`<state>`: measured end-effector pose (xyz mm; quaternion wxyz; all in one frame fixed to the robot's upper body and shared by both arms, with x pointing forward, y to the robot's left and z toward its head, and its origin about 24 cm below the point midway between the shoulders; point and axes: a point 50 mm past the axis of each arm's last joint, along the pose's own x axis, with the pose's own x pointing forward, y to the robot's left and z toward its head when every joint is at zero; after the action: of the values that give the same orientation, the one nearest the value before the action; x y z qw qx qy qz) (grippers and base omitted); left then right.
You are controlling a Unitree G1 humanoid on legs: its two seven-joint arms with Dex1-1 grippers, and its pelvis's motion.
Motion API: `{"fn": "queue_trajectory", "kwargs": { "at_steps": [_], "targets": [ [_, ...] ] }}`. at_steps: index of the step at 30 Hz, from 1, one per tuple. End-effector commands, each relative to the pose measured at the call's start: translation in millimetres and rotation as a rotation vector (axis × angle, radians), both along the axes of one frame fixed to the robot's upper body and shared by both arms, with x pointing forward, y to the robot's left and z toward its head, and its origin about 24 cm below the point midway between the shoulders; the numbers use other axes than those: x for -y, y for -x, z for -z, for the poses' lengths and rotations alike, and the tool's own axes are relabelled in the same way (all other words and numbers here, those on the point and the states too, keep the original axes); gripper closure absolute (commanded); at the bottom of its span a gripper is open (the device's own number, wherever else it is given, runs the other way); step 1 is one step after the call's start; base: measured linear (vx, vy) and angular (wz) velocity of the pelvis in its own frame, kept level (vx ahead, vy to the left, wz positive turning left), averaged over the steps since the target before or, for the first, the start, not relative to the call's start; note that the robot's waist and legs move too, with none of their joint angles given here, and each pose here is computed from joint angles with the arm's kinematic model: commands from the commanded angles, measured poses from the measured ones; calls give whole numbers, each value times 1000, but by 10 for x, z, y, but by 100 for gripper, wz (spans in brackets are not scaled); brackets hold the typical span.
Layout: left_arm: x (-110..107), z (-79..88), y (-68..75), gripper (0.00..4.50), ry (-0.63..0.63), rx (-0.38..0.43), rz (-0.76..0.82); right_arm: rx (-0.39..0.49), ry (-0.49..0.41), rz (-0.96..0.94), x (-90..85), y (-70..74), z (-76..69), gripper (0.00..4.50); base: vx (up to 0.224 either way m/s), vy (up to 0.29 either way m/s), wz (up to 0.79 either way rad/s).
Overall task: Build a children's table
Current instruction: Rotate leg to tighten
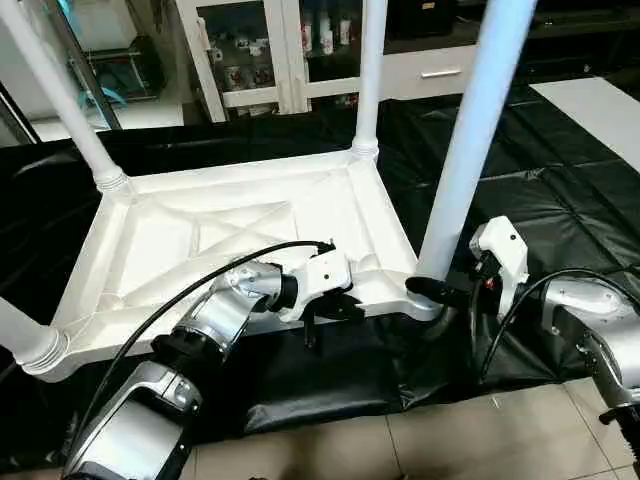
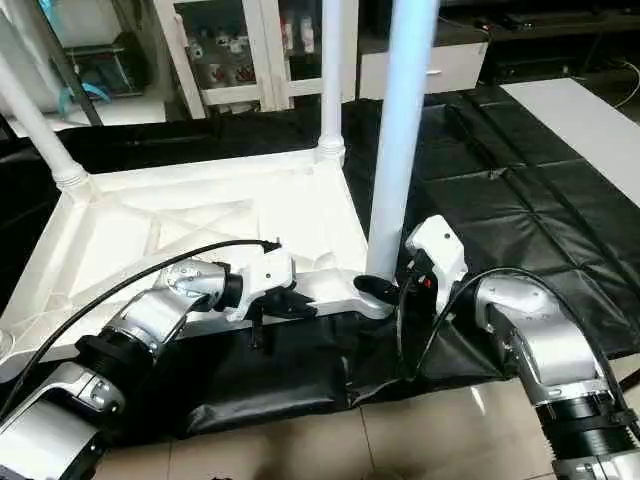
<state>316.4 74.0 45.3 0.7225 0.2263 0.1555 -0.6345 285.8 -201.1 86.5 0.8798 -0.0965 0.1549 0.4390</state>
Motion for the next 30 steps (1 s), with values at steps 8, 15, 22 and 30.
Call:
{"fn": "queue_trajectory", "kwargs": {
  "at_steps": [8,15,22,30],
  "targets": [
    [-61,31,17,450,-27,0,-8,-38,1,-26,-13,15,38,258,0,0,0],
    [1,21,-67,450,-2,27,-96,-12,-38,338,37,-180,252,261,0,0,0],
    [144,-6,-171,450,26,70,-186,6,-122,811,-120,-374,483,262,0,0,0],
    [149,-17,-178,450,29,79,-165,96,-177,737,-366,-435,343,262,0,0,0]
  ]
}}
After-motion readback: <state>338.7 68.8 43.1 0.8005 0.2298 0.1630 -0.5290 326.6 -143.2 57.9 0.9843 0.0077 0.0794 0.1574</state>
